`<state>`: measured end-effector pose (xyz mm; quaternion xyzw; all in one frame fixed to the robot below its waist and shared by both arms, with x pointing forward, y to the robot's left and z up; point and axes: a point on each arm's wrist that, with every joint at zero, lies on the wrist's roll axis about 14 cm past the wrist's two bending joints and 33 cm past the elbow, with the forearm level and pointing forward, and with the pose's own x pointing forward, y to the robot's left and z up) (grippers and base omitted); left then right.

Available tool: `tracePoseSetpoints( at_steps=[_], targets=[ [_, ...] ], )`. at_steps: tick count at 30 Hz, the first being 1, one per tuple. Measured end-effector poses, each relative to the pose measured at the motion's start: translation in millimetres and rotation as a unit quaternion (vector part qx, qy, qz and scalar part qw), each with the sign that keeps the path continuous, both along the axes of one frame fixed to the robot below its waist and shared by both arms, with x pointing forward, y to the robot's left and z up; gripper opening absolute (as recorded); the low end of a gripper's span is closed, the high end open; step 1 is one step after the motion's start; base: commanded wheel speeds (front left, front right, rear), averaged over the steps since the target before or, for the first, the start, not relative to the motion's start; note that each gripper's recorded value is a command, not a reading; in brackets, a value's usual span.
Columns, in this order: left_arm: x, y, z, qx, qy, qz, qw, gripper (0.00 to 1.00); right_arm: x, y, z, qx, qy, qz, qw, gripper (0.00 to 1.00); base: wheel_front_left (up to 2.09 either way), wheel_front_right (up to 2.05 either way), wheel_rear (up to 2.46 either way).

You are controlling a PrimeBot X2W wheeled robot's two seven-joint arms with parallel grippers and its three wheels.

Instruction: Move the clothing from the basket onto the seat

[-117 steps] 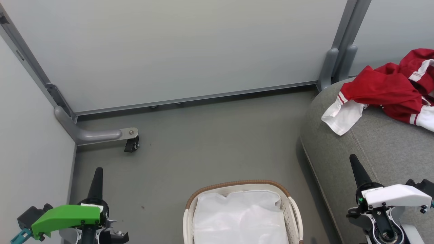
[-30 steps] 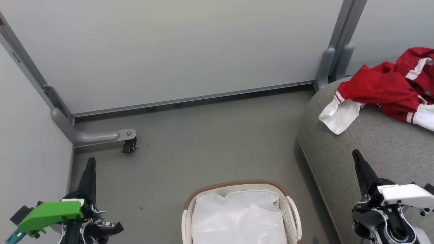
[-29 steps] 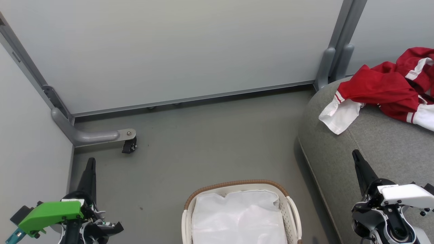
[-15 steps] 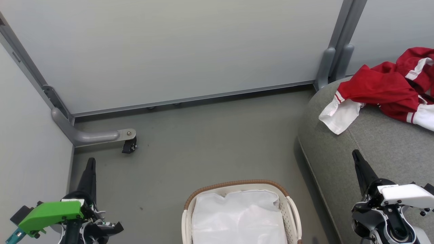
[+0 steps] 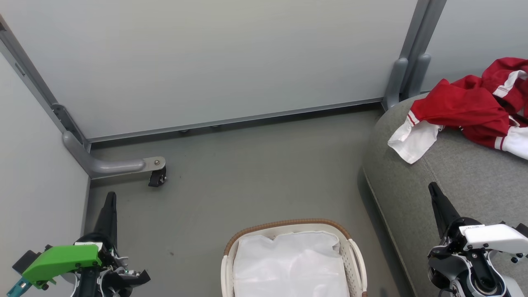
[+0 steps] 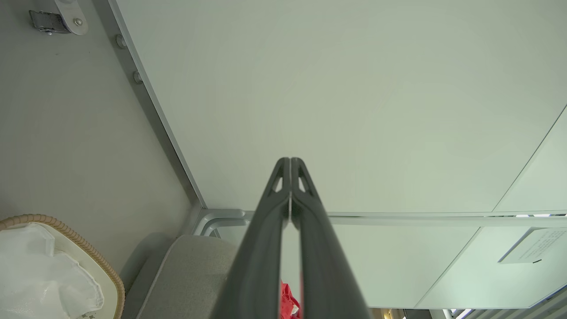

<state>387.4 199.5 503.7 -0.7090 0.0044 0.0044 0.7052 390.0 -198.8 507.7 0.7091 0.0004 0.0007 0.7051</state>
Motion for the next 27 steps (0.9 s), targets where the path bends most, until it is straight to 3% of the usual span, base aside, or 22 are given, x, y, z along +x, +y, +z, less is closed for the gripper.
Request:
tracePoseSetpoints(
  at_steps=[27],
  targets=[
    [0.0, 0.0, 0.0, 0.000, 0.000, 0.000, 1.000, 0.00, 0.0, 0.0, 0.0, 0.000, 0.000, 0.000, 1.000, 0.00, 0.00, 0.00, 0.00]
  ],
)
